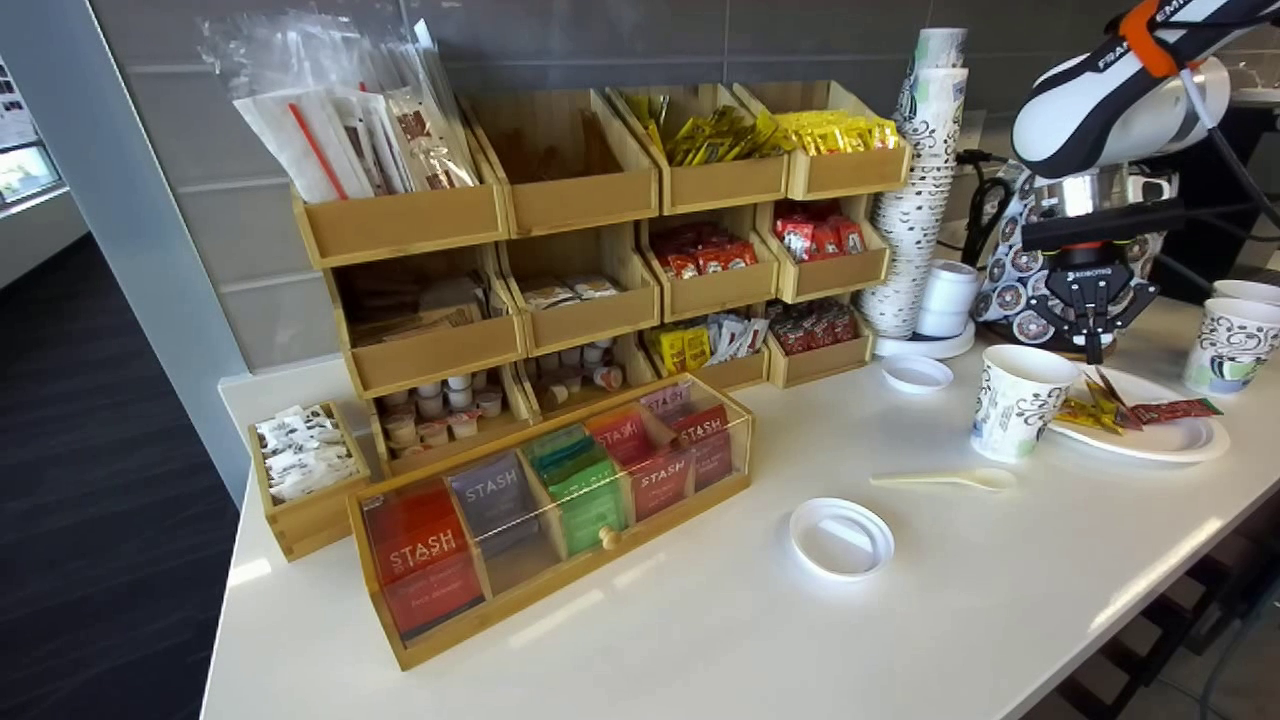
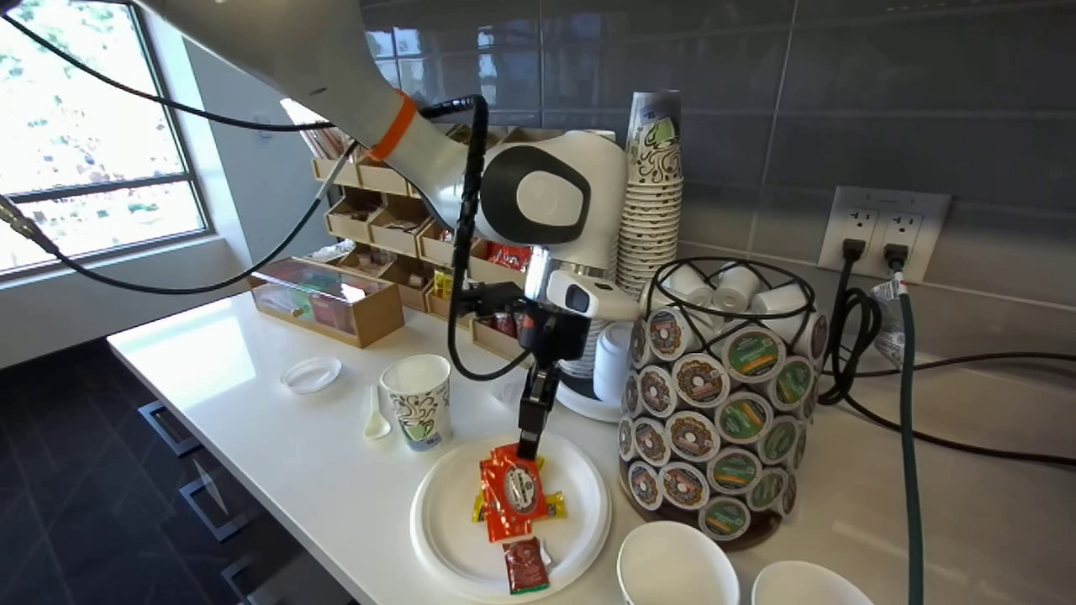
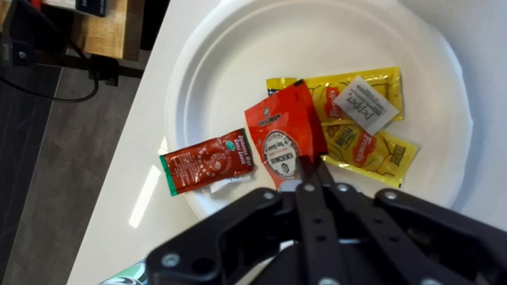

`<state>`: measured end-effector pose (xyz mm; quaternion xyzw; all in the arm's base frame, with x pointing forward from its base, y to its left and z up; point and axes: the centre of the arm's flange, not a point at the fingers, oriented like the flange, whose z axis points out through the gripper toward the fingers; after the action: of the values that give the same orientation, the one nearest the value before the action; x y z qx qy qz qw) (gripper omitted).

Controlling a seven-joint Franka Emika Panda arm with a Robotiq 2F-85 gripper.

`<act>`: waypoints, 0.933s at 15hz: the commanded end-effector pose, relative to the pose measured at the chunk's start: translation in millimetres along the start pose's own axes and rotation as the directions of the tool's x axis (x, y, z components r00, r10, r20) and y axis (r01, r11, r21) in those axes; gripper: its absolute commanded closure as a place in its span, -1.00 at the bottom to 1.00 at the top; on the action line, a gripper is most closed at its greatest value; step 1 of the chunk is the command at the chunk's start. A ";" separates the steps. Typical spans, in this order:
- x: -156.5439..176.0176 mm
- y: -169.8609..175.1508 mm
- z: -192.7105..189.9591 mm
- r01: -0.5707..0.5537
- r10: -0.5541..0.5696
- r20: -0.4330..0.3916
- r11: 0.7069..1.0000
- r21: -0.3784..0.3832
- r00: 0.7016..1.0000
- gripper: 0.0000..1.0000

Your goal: Pick up the top red sachet from the stack on the white paper plate and move it to the left side of the white paper plate

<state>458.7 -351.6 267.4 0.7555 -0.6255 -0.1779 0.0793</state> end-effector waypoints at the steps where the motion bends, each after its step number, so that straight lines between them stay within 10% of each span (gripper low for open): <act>1: -26.5 20.6 -18.4 -0.012 0.009 -0.037 0.998 -0.063 0.999 1.00; 14: -72.1 33.5 -47.6 0.010 -0.006 0.049 0.997 -0.077 0.999 1.00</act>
<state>442.0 -304.7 335.6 0.7666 -0.5997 -0.2057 0.1015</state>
